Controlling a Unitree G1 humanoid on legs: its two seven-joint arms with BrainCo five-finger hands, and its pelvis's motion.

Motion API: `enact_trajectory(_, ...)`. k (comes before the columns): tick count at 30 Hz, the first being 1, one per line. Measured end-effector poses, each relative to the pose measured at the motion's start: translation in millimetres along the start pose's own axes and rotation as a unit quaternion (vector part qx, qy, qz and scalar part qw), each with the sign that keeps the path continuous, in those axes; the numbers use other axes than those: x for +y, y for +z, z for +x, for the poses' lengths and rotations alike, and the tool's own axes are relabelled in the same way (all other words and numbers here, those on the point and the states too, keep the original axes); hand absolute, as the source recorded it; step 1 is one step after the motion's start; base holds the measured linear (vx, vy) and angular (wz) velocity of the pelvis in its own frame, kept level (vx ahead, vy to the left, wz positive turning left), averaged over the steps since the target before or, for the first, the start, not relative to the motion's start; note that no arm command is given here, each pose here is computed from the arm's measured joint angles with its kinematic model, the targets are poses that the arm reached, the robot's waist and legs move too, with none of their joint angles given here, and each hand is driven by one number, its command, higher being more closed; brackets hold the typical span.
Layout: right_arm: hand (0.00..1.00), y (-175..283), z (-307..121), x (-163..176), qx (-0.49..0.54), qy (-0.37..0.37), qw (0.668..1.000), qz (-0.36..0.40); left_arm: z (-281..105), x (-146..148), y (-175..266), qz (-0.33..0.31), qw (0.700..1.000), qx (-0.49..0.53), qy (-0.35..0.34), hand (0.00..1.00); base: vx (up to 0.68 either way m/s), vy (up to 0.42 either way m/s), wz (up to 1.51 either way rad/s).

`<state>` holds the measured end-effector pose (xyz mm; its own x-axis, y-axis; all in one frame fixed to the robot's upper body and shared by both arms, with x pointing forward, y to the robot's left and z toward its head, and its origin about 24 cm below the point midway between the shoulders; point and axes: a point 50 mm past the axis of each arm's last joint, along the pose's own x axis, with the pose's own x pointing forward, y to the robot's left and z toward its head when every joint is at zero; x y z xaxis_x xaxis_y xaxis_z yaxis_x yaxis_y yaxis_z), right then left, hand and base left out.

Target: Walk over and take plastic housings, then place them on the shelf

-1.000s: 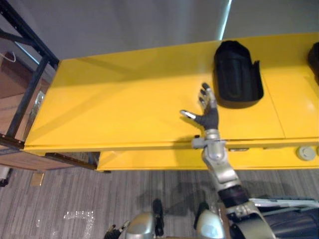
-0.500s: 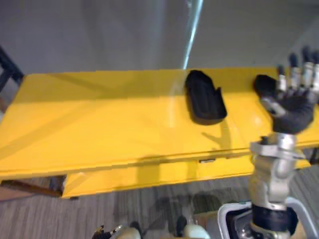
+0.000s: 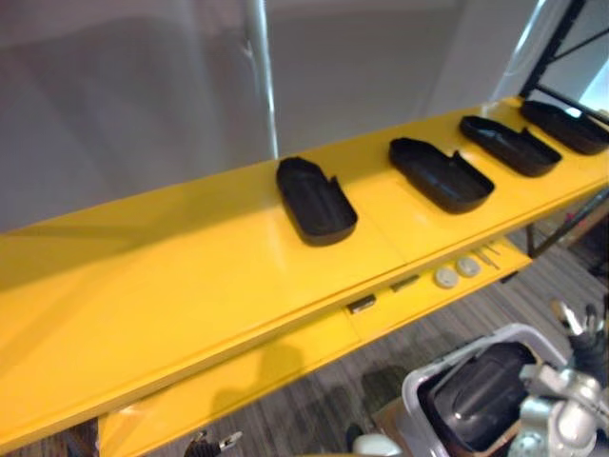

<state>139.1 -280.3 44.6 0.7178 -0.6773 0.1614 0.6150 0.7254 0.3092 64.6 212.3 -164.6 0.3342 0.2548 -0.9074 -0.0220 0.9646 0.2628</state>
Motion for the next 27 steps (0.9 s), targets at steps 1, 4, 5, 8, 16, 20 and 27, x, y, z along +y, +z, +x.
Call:
enact_trajectory(1, 0.0, -3, -3, 3, 0.008, 0.009, 1.0, 0.001, 0, -1, 1, 0.008, 1.0, 0.001, -0.004, 0.0, -0.07, -0.027, -0.2)
enact_trajectory(4, 0.0, -8, -4, 12, 0.019, 0.025, 0.999, 0.007, 1, -2, 4, 0.028, 1.0, 0.001, -0.009, 0.0, -0.06, -0.027, -0.06)
enact_trajectory(5, 0.0, -11, -4, 15, 0.025, 0.03, 0.999, 0.008, 1, -3, 6, 0.036, 0.999, 0.0, -0.011, 0.0, -0.04, -0.033, -0.01)
enact_trajectory(8, 0.0, -23, -5, 25, 0.048, 0.041, 0.998, 0.006, 2, -6, 8, 0.047, 0.999, -0.001, -0.016, 0.0, 0.0, -0.021, 0.0)
enact_trajectory(16, 0.0, -32, -9, 38, 0.07, 0.034, 0.997, 0.013, 3, -5, 13, 0.081, 0.997, -0.01, -0.013, 0.0, 0.0, -0.008, -0.1)
enact_trajectory(20, 0.0, -34, -12, 39, 0.077, 0.021, 0.997, 0.008, 2, -3, 7, 0.102, 0.995, -0.002, 0.006, 0.0, -0.02, -0.043, -0.68)
enact_trajectory(27, 0.0, -38, -30, 17, 0.115, 0.038, 0.993, 0.003, 2, -6, 6, 0.099, 0.995, -0.007, -0.001, 0.0, -0.07, -0.056, -0.45)
